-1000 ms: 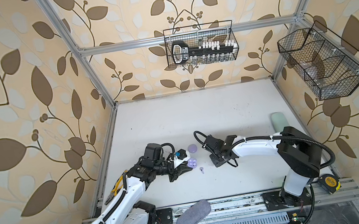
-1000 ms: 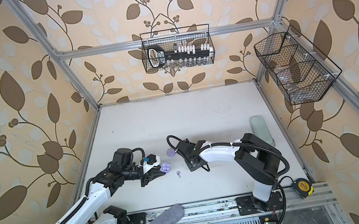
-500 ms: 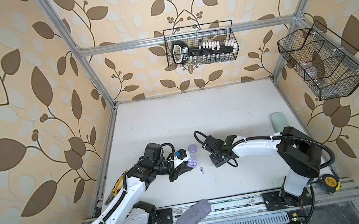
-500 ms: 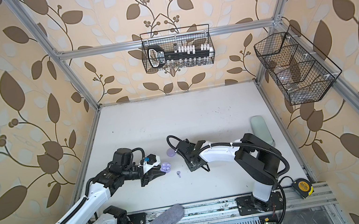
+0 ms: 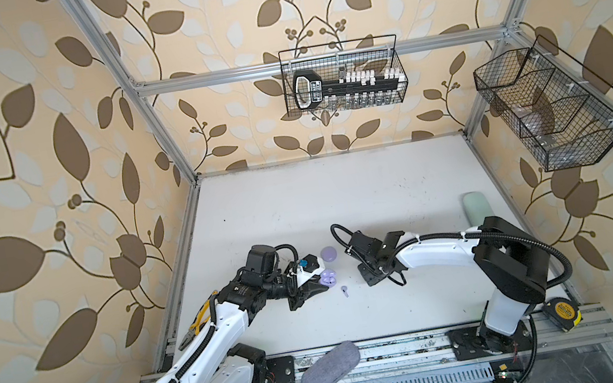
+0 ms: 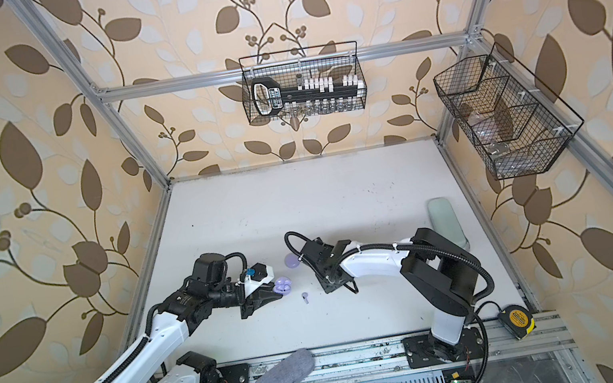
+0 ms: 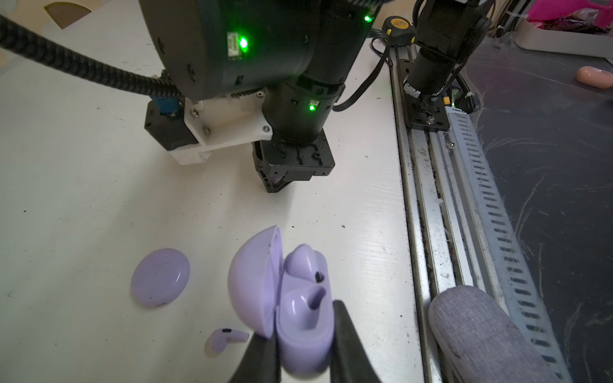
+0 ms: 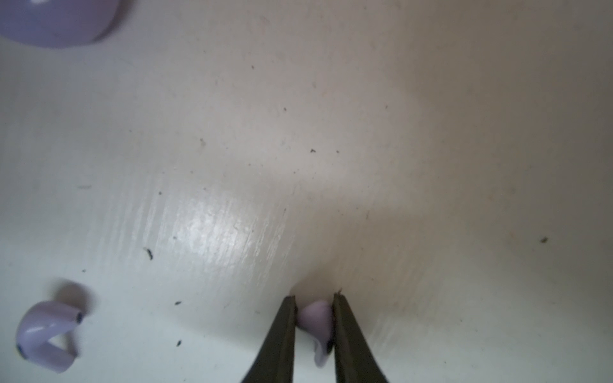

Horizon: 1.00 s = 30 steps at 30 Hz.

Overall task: Insert the wireless bluetooth earbuds into the charging case
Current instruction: 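Lift the lavender earbud off the table with the right gripper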

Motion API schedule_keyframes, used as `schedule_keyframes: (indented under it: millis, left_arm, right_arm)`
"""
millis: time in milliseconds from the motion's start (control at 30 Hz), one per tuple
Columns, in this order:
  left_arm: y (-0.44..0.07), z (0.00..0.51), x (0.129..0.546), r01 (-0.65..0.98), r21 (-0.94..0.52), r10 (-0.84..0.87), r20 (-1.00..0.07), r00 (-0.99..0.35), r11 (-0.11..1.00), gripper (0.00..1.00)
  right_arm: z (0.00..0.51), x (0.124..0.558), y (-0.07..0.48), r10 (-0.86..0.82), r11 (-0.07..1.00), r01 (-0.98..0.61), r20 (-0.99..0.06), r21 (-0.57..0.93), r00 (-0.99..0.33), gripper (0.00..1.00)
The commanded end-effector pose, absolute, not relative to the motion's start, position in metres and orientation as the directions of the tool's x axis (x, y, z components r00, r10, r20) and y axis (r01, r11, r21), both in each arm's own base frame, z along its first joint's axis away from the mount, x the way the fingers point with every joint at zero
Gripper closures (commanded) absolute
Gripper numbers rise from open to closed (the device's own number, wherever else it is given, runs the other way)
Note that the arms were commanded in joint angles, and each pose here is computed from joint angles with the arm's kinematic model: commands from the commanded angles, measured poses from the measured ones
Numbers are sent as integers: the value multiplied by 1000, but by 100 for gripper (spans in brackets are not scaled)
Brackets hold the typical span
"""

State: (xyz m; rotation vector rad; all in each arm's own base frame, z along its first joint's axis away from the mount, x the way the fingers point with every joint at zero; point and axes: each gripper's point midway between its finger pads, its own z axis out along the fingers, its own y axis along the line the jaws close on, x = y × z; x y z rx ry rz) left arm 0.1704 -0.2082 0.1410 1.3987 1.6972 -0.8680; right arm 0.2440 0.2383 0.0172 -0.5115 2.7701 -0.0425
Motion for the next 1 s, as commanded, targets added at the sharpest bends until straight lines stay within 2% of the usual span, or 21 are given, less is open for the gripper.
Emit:
schedule_keyframes:
  millis: [0, 333, 967]
  left_arm:
    - [-212, 145, 170, 987, -30, 456, -884, -99, 155, 98]
    - [-212, 145, 171, 987, -32, 456, -884, -102, 160, 98]
    - [-212, 145, 183, 975, -49, 453, -880, -144, 216, 98]
  right_arm:
    - [11, 235, 222, -372, 928, -350, -252, -130, -893, 81]
    - [21, 239, 224, -352, 936, -332, -291, -116, -890, 83]
    - [82, 253, 230, -108, 975, -196, -543, 107, -833, 87]
